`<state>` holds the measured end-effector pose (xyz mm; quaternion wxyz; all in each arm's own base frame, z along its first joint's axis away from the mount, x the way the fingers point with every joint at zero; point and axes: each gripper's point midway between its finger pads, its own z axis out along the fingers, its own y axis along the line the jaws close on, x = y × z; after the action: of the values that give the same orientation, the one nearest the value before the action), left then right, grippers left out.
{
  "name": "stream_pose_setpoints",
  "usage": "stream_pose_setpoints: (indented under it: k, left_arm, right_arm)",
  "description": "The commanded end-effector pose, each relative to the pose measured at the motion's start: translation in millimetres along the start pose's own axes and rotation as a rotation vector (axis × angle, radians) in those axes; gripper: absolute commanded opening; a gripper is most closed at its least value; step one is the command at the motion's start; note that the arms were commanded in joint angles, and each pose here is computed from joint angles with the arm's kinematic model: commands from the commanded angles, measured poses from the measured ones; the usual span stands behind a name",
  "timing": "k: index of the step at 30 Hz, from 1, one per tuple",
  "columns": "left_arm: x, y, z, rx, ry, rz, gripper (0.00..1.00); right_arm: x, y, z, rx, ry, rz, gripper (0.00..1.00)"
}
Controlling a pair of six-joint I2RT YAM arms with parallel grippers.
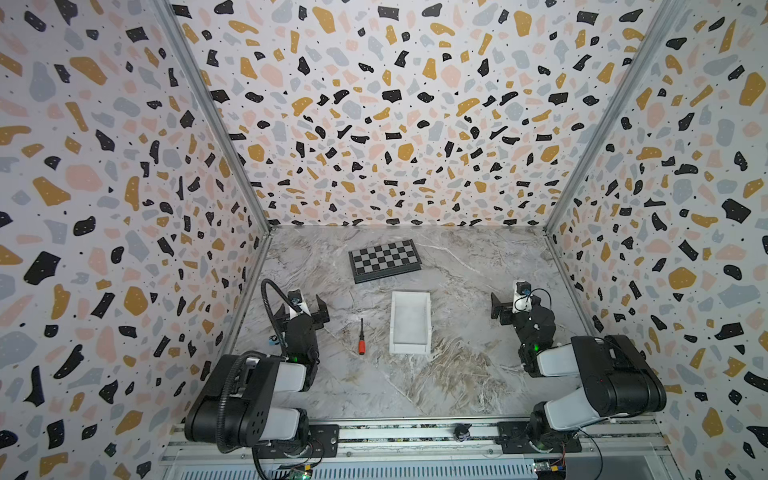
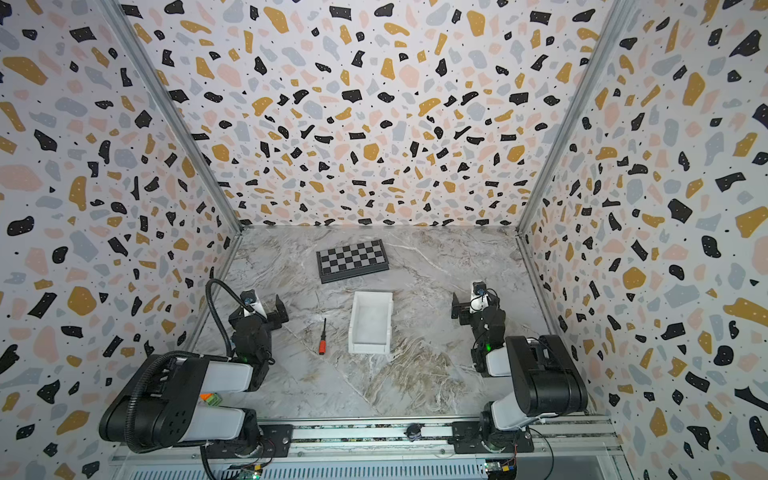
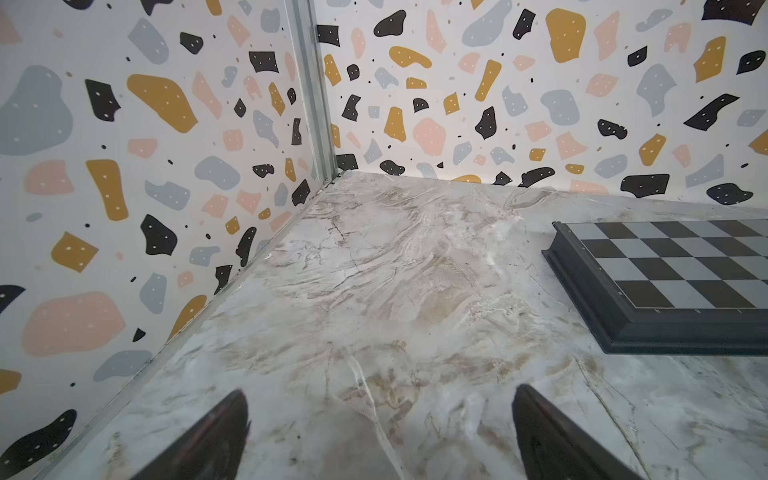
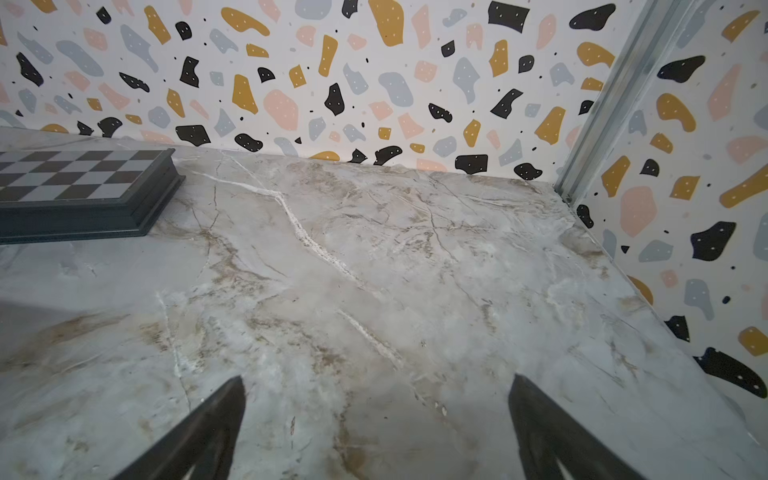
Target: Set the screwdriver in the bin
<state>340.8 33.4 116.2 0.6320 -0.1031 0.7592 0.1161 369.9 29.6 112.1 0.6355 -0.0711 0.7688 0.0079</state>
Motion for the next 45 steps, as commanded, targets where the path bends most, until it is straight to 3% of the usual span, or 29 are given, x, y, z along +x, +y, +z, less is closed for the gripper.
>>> stream_pose_setpoints:
  k: [1, 40, 43, 45]
  left_arm:
    - [-19, -1, 1, 0.003, -0.065, -0.02, 1.0]
    - [-20, 2, 0, -0.009, -0.072, -0.028, 1.0]
    - [-31, 9, 1, -0.054, -0.064, -0.052, 1.0]
    - [-38, 15, 9, -0.117, 0.016, -0.07, 1.0]
  right_arm:
    - [-9, -1, -1, 0.008, -0.025, 0.002, 0.99]
    - [-11, 1, -2, -0.015, -0.037, -0.003, 0.99]
    - [-20, 5, 7, -0.038, 0.022, -0.011, 0.99]
    - [-27, -2, 16, -0.01, 0.105, 0.041, 0.99]
